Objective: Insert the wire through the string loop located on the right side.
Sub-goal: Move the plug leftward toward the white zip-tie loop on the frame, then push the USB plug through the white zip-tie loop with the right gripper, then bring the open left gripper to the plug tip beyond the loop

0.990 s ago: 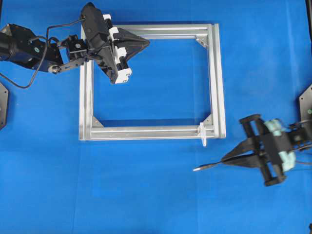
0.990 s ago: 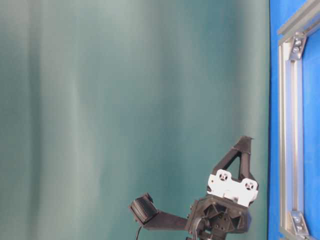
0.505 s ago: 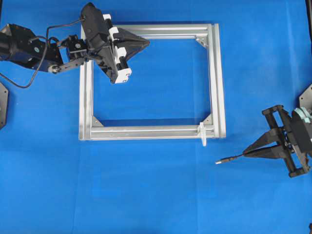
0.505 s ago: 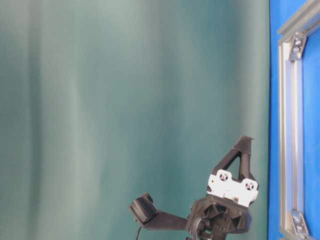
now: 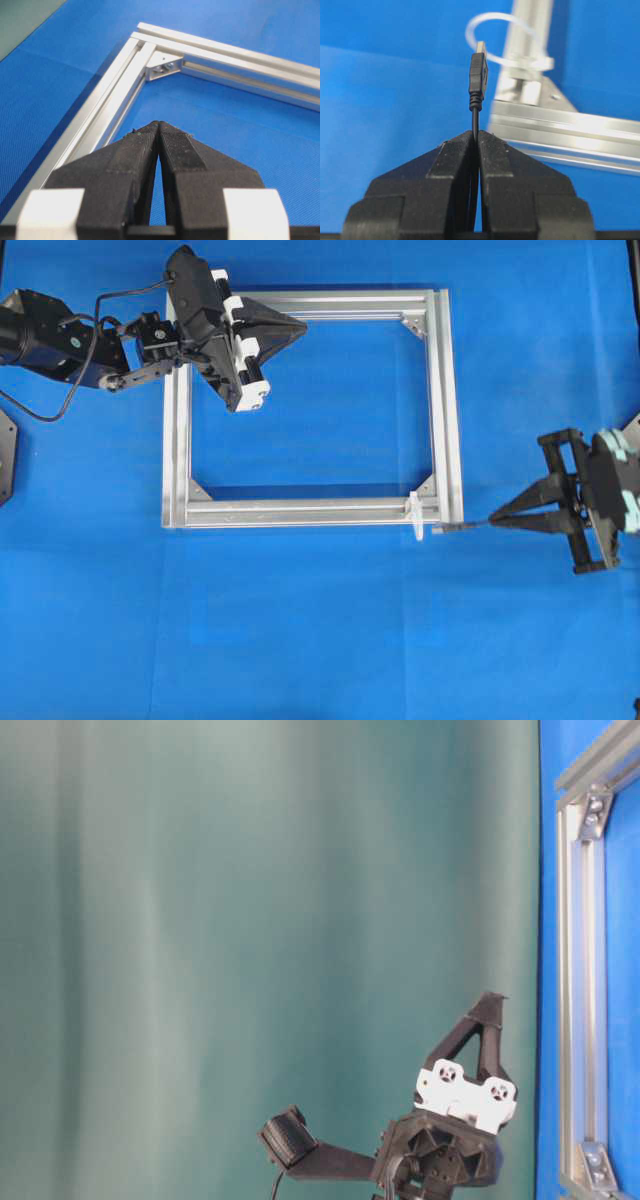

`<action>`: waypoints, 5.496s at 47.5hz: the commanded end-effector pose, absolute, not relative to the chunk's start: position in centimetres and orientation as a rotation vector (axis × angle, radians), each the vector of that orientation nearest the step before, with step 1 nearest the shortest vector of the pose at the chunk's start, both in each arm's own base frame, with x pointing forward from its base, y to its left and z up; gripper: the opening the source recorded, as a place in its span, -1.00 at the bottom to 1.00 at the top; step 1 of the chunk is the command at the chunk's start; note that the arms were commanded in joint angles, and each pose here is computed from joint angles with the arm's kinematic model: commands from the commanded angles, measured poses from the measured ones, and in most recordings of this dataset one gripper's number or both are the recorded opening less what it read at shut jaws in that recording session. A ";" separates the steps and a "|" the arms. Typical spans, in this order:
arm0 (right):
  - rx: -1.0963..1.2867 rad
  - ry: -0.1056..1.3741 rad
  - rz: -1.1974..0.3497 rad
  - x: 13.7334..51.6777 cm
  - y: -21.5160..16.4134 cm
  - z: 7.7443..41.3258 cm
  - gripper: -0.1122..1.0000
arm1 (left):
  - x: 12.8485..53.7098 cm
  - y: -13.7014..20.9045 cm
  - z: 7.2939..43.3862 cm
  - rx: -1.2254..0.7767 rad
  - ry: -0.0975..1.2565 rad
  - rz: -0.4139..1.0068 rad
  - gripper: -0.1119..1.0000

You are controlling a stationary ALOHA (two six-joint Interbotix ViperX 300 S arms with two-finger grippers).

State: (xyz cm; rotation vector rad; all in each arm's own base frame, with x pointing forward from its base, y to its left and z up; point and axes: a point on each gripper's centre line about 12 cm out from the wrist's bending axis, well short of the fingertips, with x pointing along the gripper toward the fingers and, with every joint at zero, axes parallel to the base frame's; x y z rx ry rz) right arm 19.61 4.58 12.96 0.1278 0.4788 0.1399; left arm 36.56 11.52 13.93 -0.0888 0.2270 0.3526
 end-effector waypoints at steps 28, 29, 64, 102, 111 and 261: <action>0.137 0.455 0.108 20.0 4.0 13.3 -0.85 | 36.7 11.7 15.3 -0.083 0.186 0.354 -0.79; 0.138 0.454 0.107 20.1 4.0 13.4 -0.85 | 36.7 11.7 15.3 -0.083 0.186 0.354 -0.79; 0.137 0.450 0.108 20.1 4.0 13.4 -0.85 | 36.7 11.6 15.3 -0.083 0.186 0.352 -0.79; 0.137 0.447 0.108 20.1 4.0 13.5 -0.85 | 36.7 11.7 15.3 -0.083 0.186 0.354 -0.79; 0.139 0.438 0.107 20.3 4.0 13.6 -0.85 | 36.7 11.7 15.3 -0.085 0.185 0.354 -0.79; 0.125 0.415 0.077 26.7 5.0 12.7 -0.85 | 47.3 -5.0 16.3 -0.097 0.352 -0.060 -0.79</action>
